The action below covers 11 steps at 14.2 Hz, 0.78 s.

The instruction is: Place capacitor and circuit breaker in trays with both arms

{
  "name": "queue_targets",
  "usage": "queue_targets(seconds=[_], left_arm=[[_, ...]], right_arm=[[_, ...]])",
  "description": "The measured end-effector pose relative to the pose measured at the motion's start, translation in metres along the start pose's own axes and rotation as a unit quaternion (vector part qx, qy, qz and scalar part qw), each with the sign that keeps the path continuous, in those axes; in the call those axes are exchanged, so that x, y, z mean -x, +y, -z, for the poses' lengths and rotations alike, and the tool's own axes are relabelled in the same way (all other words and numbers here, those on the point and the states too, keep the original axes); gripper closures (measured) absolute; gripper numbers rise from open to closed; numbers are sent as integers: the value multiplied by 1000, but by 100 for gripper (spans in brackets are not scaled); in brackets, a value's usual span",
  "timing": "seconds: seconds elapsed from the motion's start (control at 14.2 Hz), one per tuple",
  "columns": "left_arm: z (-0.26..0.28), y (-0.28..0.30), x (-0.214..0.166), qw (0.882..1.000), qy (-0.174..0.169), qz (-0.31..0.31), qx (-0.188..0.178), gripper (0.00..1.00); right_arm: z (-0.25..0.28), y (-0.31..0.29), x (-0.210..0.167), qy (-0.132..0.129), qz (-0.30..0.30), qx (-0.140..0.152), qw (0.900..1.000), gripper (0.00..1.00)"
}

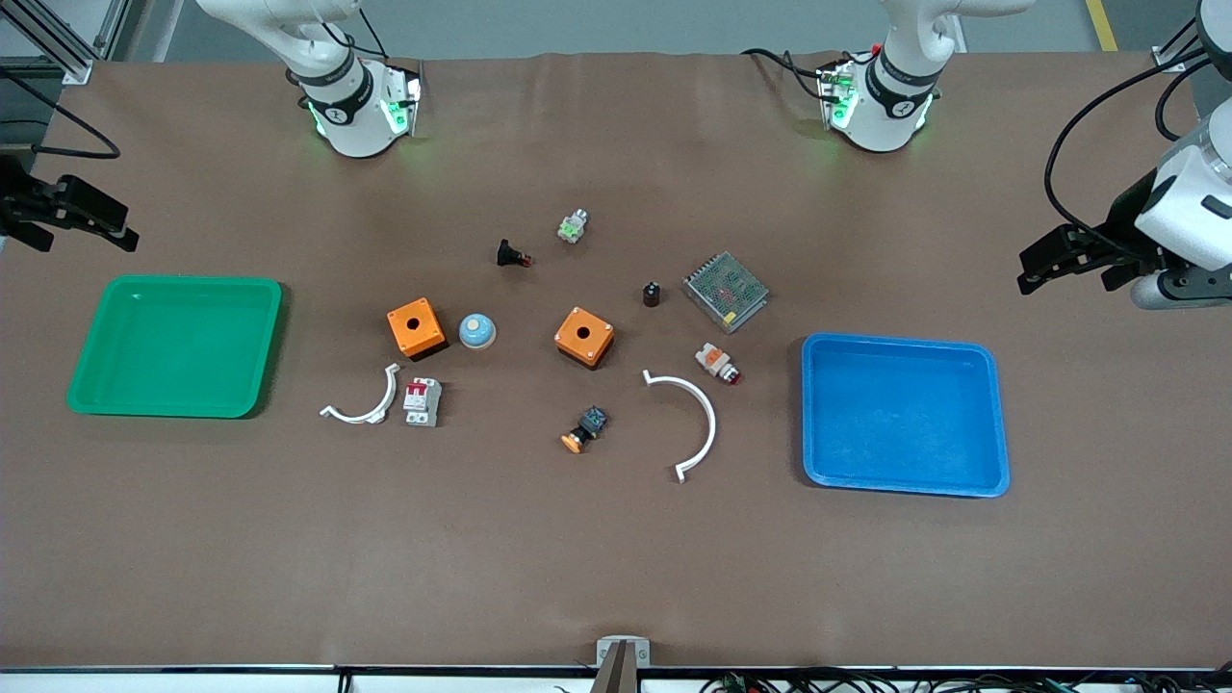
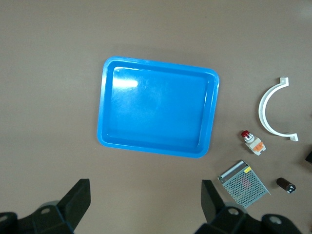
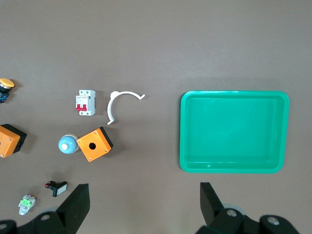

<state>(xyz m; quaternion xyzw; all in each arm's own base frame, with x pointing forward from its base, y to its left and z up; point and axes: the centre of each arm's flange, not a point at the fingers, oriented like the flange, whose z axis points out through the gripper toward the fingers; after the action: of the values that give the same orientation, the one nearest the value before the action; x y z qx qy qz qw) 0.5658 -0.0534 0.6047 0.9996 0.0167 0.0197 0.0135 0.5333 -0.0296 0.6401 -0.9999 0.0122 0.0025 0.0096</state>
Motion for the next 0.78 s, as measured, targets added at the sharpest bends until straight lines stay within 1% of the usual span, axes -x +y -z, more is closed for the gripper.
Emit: queue_targets(seconds=[0.14, 0.35, 0.56, 0.71, 0.78], left_arm=[[-2, 23, 5, 1000, -9, -9, 1, 0], [-19, 84, 22, 999, -49, -10, -1, 0], [-67, 175, 40, 995, -99, 26, -3, 0], [-111, 231, 53, 991, -130, 40, -11, 0], [-133, 254, 58, 989, -140, 51, -13, 0]], right_arm=[[0, -1, 0, -1, 0, 0, 1000, 0], [0, -1, 1, -5, -1, 0, 1000, 0], [-19, 1, -10, -19, -3, 3, 1000, 0], [-45, 2, -29, -26, -4, 6, 1000, 0], [-58, 2, -39, -29, -4, 7, 1000, 0]])
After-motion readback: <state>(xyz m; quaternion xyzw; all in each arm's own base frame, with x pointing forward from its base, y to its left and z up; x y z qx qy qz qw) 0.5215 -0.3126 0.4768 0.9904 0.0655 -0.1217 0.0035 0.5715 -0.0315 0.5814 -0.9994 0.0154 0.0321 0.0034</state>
